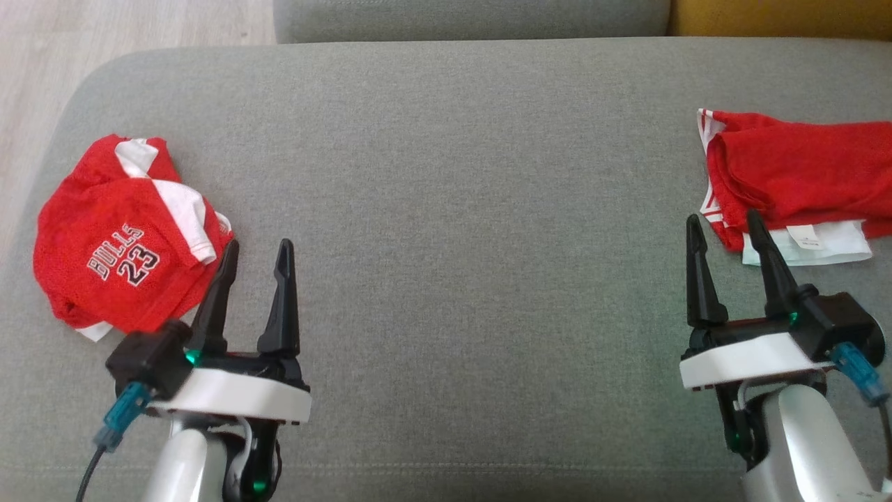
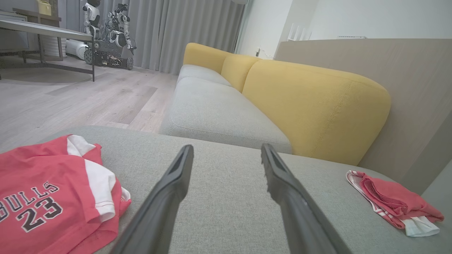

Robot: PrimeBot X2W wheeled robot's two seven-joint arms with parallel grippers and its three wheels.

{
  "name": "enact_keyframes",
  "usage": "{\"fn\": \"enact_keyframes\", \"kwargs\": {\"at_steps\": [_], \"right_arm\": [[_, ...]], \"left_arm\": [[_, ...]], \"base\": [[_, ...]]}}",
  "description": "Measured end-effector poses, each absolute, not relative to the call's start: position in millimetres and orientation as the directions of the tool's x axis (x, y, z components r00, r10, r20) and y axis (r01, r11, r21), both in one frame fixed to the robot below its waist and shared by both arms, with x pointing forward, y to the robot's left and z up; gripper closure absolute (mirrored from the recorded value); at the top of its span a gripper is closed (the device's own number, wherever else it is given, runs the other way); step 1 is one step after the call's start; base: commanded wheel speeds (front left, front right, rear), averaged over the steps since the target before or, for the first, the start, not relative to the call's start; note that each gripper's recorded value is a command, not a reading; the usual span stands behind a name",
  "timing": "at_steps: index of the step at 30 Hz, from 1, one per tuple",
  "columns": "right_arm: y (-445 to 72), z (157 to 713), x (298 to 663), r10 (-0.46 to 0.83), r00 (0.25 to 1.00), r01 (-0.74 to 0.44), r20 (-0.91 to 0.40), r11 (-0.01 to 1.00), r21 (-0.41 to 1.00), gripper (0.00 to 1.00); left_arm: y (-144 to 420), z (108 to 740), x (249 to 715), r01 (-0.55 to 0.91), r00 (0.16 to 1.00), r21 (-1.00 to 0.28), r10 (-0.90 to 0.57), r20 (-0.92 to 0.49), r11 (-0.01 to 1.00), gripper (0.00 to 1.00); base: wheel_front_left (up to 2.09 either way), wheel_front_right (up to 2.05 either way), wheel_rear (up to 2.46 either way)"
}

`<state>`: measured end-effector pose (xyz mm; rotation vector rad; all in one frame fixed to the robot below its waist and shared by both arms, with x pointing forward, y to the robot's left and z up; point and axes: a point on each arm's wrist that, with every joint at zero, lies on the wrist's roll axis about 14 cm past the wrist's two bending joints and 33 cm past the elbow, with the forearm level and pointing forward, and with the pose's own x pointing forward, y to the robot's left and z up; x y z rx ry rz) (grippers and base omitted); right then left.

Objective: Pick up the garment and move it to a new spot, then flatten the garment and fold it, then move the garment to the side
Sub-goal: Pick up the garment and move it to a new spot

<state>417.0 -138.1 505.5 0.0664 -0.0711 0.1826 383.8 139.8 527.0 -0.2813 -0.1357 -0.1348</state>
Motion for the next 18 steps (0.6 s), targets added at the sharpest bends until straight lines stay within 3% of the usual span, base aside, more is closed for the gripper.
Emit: {"fn": "enact_keyframes", "kwargs": {"at_steps": [12, 18], "right_arm": [[-134.4, 500.6, 419.0, 0.187, 0.980, -0.192, 0.064, 0.979, 0.070, 0.00], [-112.2, 496.8, 423.7, 0.248, 0.967, -0.251, 0.057, 0.965, 0.074, 0.00]], "left_arm": [[143.3, 525.1, 384.1, 0.140, 0.984, -0.267, -0.103, 0.146, 0.954, 0.00], [161.8, 527.2, 379.7, 0.084, 0.988, -0.261, -0.046, 0.150, 0.962, 0.00]], "base": [[0.00, 0.00, 0.00], [0.00, 0.00, 0.00]]}}
